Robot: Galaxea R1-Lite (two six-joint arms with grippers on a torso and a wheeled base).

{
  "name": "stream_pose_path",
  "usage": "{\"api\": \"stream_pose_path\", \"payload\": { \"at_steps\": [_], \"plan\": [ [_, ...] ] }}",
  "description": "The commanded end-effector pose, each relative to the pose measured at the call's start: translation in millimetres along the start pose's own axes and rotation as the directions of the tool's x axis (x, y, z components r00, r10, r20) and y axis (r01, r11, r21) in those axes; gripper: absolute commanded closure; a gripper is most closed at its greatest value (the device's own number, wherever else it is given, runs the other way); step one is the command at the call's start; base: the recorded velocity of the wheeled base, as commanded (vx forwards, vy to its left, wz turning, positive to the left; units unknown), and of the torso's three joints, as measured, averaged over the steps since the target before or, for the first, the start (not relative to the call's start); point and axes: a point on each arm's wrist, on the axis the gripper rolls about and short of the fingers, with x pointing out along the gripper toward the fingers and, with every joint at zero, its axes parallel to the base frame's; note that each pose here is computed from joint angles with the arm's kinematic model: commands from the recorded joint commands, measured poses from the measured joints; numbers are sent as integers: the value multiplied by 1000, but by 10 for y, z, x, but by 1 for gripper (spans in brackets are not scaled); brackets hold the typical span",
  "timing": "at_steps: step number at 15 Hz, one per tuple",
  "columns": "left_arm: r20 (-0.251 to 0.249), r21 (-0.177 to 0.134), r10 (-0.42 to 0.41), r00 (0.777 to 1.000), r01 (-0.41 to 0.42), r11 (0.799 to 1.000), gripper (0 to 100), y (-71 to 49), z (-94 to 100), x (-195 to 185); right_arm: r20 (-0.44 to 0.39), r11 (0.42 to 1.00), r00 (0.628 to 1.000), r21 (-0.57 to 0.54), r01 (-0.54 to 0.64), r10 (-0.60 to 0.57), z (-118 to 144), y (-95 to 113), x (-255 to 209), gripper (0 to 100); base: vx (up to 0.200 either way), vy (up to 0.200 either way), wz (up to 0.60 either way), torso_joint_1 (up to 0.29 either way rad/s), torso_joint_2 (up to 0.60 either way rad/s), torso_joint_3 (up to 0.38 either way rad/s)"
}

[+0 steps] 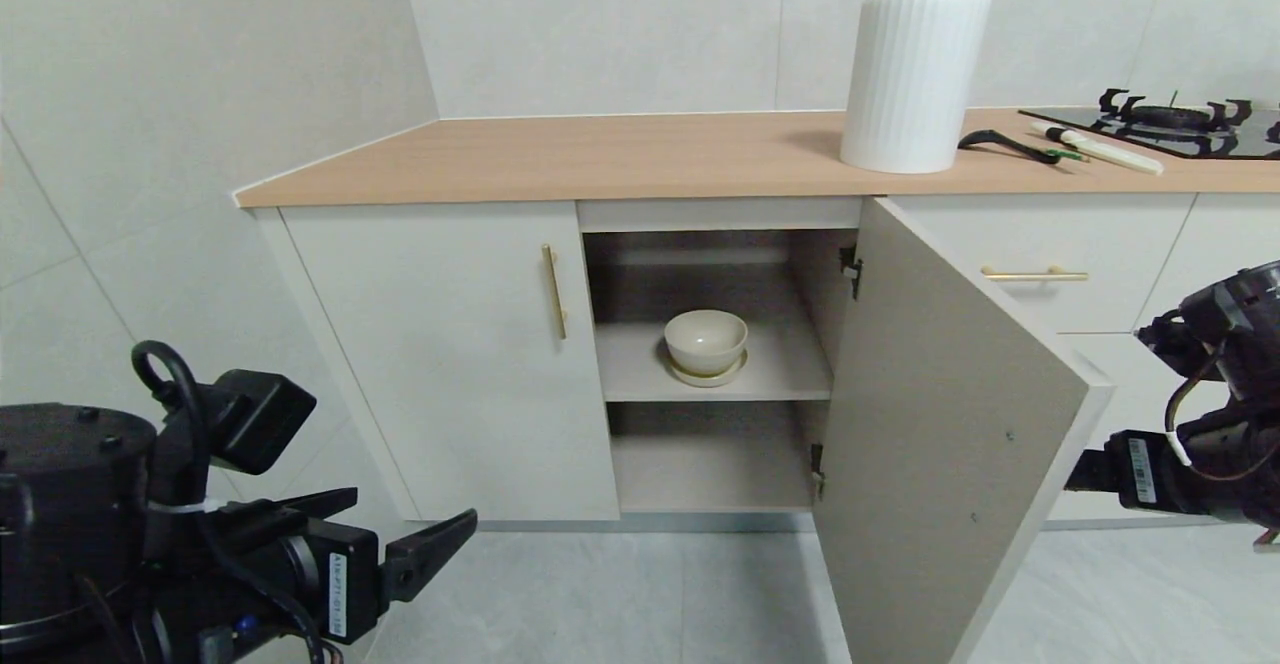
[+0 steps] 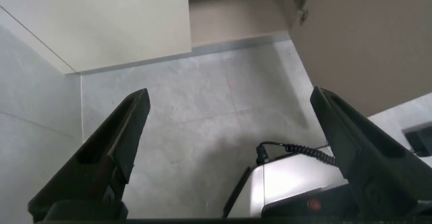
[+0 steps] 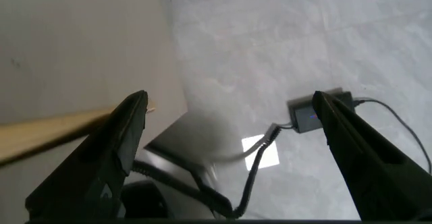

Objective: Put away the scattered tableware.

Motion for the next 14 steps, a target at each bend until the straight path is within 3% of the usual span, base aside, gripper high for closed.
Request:
{"api": "stream_pose_path", "payload": {
  "at_steps": [1, 8, 10, 12, 14],
  "plan": [
    [7, -5, 4, 1000, -3, 1000, 0, 8, 14, -8, -2, 997, 998, -34, -66, 66, -90, 222, 22, 0, 0, 0, 0, 0, 0, 0],
    [41, -18, 19, 999, -18, 1000, 0, 32, 48, -14, 46, 973, 978, -117, -198, 204, -174, 720, 229, 0, 0, 0, 0, 0, 0, 0],
    [55, -22, 30, 998, -29, 999, 0, 39, 63, -36, 58, 939, 946, -153, -307, 319, -168, 905, 229, 0, 0, 0, 0, 0, 0, 0],
    [61, -14, 46, 997, -45, 999, 0, 42, 74, -34, 65, 911, 918, -173, -375, 390, -59, 1010, 217, 0, 0, 0, 0, 0, 0, 0],
    [60, 18, 65, 996, -66, 998, 0, 67, 70, -29, 74, 888, 903, -235, -396, 423, 113, 1197, 311, 0, 0, 0, 0, 0, 0, 0]
  ]
}}
